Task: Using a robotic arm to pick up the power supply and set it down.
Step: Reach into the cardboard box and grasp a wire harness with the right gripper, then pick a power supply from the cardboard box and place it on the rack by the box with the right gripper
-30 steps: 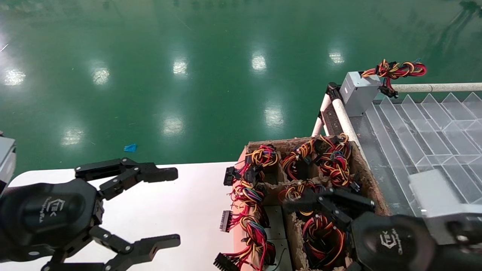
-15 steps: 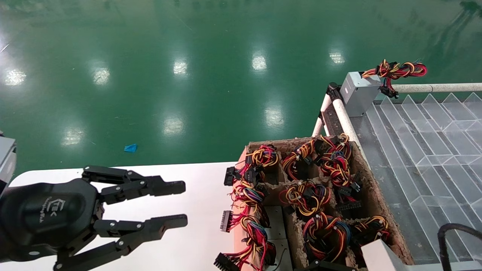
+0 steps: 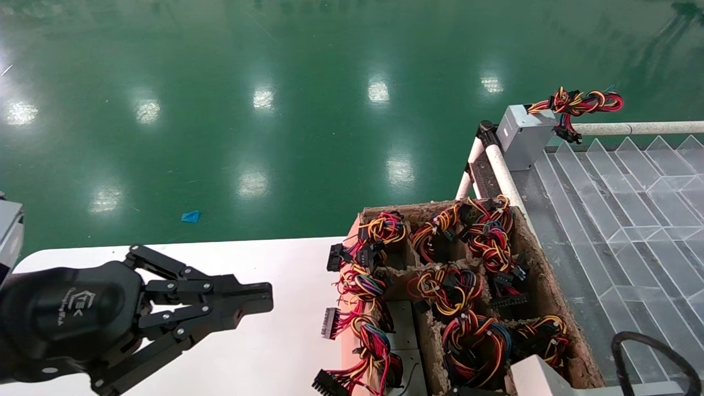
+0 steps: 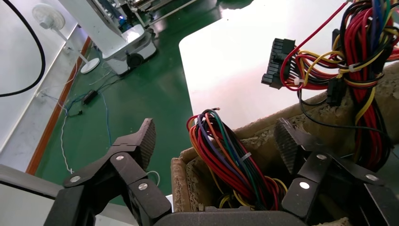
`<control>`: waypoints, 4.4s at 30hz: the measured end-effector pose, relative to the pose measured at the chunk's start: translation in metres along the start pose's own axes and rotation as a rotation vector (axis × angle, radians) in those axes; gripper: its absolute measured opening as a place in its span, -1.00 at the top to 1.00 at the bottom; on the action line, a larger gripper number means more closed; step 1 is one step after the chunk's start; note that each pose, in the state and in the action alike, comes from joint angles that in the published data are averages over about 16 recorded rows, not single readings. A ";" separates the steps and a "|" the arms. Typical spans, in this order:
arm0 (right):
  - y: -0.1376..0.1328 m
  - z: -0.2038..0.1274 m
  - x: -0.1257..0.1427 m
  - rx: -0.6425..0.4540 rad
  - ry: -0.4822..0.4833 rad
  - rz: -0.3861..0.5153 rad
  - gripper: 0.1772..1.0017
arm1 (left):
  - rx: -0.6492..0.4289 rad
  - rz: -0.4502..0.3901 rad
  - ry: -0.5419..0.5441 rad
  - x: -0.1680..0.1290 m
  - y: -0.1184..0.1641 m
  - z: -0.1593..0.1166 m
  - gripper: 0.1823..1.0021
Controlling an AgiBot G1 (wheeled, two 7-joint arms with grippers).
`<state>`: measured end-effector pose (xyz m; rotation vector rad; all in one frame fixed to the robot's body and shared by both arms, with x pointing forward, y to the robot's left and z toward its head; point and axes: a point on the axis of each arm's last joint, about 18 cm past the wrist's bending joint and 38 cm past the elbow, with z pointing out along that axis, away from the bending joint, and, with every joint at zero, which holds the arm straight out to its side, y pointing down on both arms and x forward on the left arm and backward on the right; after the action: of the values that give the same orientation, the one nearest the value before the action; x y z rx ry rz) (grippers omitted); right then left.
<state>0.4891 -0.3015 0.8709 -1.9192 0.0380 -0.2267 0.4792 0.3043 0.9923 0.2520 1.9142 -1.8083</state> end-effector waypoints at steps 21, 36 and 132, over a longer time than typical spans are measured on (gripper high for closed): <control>0.001 0.002 0.001 -0.049 -0.004 0.007 0.06 | 0.000 0.000 0.000 0.000 0.000 0.000 0.98; 0.000 0.000 0.000 -0.062 0.019 0.009 0.75 | 0.000 0.000 0.000 0.000 0.000 0.000 0.98; -0.097 -0.225 0.217 0.803 1.163 0.078 0.93 | 0.000 0.000 0.000 0.000 0.000 0.000 0.98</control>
<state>0.6538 -0.5050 1.0665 -0.7912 0.6823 -1.0914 0.4792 0.3043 0.9923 0.2520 1.9142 -1.8083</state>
